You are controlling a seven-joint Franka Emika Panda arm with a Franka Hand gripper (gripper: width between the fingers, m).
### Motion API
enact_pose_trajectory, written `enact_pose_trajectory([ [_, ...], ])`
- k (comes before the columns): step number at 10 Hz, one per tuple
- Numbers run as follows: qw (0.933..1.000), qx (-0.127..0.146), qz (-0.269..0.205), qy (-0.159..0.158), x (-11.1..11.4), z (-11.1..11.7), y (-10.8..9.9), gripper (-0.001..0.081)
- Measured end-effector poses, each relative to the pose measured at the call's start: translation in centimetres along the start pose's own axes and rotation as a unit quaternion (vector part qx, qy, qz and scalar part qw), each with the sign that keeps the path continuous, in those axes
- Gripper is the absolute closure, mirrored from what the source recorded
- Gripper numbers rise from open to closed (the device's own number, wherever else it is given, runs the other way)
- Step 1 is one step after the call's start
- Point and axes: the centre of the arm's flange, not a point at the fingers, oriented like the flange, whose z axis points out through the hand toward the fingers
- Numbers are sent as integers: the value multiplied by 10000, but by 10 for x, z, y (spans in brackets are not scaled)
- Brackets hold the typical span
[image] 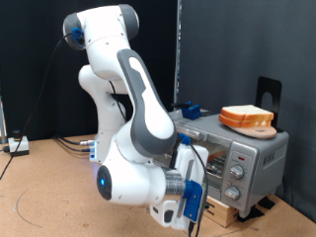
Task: Make a piece of toast with the oven
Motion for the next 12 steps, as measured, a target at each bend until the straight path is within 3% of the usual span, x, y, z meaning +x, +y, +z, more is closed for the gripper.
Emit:
enact_pose_trajectory([
  [3,9994,-89,26,-327,18,7,14,-3],
  [9,9974,-185,-19,-692,12,42,15,-3],
  [12,9971,-307,-65,-692,11,63,17,-3],
])
